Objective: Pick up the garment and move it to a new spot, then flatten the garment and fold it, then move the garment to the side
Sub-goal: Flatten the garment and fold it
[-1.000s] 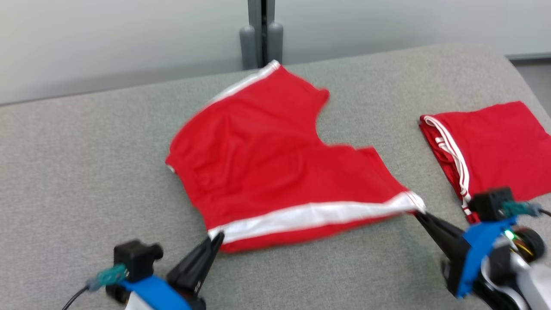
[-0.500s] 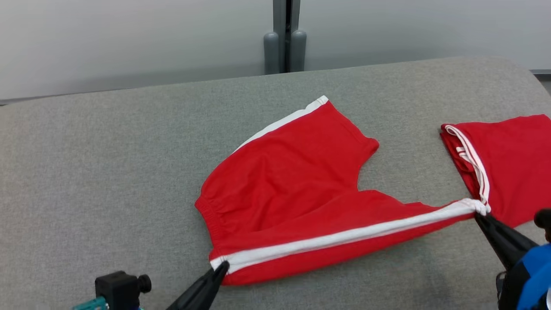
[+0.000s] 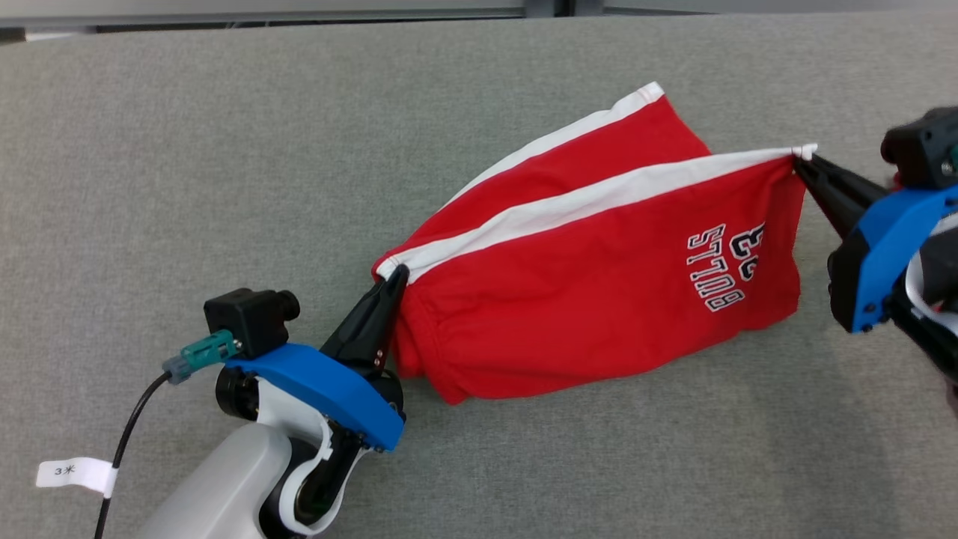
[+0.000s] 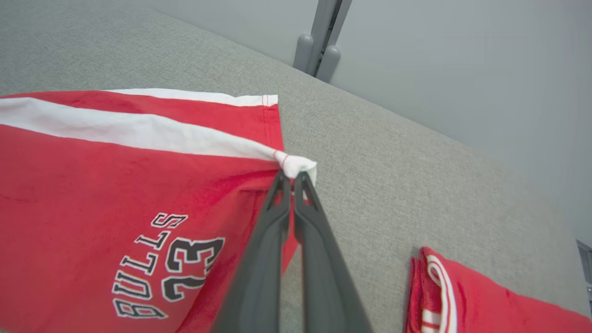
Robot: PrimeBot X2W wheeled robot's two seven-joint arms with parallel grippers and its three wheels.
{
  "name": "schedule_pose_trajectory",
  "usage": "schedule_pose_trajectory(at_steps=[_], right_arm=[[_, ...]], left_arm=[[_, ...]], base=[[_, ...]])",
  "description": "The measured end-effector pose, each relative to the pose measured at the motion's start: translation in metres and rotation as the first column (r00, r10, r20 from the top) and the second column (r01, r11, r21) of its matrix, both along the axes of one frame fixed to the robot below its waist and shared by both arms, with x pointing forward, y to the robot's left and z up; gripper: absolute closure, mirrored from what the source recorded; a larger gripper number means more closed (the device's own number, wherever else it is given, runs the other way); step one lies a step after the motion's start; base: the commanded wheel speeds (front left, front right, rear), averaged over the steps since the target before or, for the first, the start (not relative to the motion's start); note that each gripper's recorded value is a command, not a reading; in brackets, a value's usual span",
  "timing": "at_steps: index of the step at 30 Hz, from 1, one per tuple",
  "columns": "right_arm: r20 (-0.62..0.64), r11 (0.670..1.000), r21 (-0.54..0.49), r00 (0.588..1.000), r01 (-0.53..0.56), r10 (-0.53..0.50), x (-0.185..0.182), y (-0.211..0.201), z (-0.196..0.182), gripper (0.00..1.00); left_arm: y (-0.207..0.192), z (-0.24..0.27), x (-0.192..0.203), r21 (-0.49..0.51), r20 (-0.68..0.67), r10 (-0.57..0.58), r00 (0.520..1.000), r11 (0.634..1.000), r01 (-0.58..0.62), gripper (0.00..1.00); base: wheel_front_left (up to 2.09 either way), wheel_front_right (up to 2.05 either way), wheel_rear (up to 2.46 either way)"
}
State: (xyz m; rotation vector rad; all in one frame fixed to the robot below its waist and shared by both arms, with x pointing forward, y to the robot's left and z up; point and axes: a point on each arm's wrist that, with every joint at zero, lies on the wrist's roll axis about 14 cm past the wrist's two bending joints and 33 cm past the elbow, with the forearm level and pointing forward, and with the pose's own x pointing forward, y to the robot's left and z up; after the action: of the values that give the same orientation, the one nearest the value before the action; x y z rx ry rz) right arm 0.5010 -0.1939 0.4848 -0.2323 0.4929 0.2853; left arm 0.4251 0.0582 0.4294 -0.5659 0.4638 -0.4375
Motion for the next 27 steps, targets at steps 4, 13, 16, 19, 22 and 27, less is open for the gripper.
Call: schedule_pose_trajectory(at_steps=[4,13,16,19,22,27], right_arm=[[-0.024,0.999,-0.020,0.999,-0.034,0.034,0.039,0.009,-0.019,1.00],[-0.047,0.991,0.007,0.990,-0.131,0.131,0.088,0.053,-0.057,1.00],[-0.073,0.989,0.015,0.986,-0.146,0.147,0.091,0.061,-0.072,1.00],[-0.067,0.988,0.033,0.986,-0.150,0.152,0.094,0.066,-0.074,0.00],[-0.051,0.987,0.048,0.987,-0.152,0.154,0.092,0.067,-0.067,0.00],[0.019,0.985,0.131,0.994,-0.113,0.112,0.085,0.060,-0.041,0.00]], left_arm=[[0.012,-0.020,0.012,0.027,-0.022,0.061,0.998,0.998,-0.060,1.00],[0.036,-0.041,0.027,0.014,-0.030,0.196,0.980,0.981,-0.196,1.00],[0.038,-0.041,0.031,0.006,-0.012,0.215,0.976,0.977,-0.215,0.01],[0.036,-0.037,0.034,-0.002,0.014,0.198,0.980,0.980,-0.198,0.00],[0.032,-0.031,0.030,-0.014,0.027,0.186,0.982,0.982,-0.186,0.00],[0.035,-0.019,0.012,-0.025,0.058,0.188,0.981,0.982,-0.187,0.00]], base=[[0.00,0.00,0.00],[0.00,0.00,0.00],[0.00,0.00,0.00],[0.00,0.00,0.00],[0.00,0.00,0.00],[0.00,0.00,0.00]])
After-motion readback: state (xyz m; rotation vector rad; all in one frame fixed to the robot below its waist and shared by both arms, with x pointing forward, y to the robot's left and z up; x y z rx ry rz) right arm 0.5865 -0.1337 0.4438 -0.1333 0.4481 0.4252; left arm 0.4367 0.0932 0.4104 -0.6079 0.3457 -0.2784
